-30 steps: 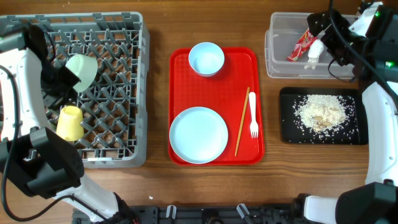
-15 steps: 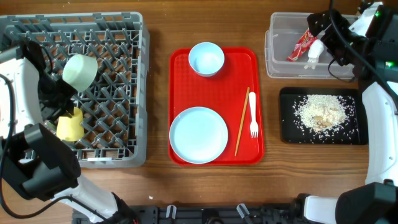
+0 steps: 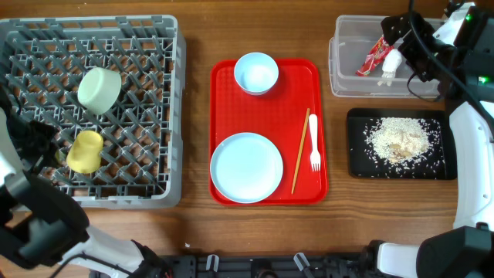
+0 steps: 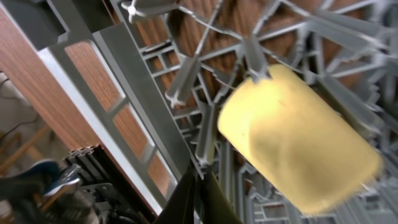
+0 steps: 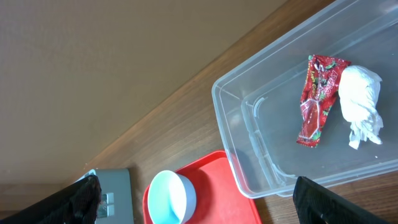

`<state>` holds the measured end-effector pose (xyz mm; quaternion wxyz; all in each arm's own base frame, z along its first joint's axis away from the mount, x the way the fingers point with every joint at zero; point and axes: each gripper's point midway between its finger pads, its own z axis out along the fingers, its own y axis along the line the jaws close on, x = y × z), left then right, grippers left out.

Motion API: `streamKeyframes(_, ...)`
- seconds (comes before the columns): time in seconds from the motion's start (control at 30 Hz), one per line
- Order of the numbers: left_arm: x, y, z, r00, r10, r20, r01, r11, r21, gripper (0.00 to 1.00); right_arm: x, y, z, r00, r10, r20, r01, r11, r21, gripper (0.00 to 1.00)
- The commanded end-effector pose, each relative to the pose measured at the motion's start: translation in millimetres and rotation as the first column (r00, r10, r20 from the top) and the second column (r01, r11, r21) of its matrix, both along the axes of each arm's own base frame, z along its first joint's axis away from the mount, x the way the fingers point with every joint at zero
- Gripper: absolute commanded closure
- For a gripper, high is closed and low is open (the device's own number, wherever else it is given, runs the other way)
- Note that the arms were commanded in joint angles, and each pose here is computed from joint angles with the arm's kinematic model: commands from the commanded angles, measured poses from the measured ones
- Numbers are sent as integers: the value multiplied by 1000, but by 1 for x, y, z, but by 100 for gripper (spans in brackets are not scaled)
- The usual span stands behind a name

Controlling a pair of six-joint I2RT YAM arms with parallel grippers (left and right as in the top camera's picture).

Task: Sort waste into correct bins and load items into the dishwasher rack
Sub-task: 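Open the left gripper and raise it away from the cup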

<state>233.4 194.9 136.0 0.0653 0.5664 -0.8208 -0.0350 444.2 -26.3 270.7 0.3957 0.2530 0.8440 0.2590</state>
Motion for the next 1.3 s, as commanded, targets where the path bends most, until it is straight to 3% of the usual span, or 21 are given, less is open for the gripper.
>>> streamKeyframes(0.0, 31, -31, 35, 961, -99, 259, 115, 992, -49, 96, -2, -2, 6, 1000, -14, 14, 14, 1000, -7, 0)
streamKeyframes(0.03, 48, -46, 45, 919, -172, 354, 203, 978, -54, 96, -2, -2, 6, 1000, -14, 14, 14, 1000, -7, 0)
streamKeyframes(0.1, 66, -59, 52, 881, -252, 401, 280, 960, -11, 96, -2, -2, 6, 1000, -14, 14, 14, 1000, -7, 0)
streamKeyframes(0.23, 82, -69, 33, 895, -325, 306, 323, 945, 56, 96, -2, -2, 6, 1000, -14, 14, 14, 1000, -7, 0)
streamKeyframes(0.37, 80, -59, 12, 936, -306, 173, 290, 950, 113, 96, -2, -2, 6, 1000, -14, 14, 14, 1000, -7, 0)
streamKeyframes(0.67, 57, -29, -4, 974, -216, 63, 208, 972, 110, 96, -2, -2, 6, 1000, -14, 14, 14, 1000, -7, 0)
streamKeyframes(0.93, 55, -22, -5, 980, -175, 98, 167, 983, 81, 96, -2, -2, 6, 1000, -14, 14, 14, 1000, -7, 1)
streamKeyframes(1.03, 85, -57, -4, 909, -311, 278, 337, 940, -52, 96, -2, -2, 6, 1000, -14, 14, 14, 1000, -7, 0)
streamKeyframes(1.17, 91, -69, -8, 896, -351, 273, 376, 926, -43, 96, -2, -2, 6, 1000, -14, 14, 14, 1000, -7, 0)
streamKeyframes(1.27, 82, -61, -16, 923, -333, 192, 340, 941, 1, 96, -2, -2, 6, 1000, -14, 14, 14, 1000, -7, 0)
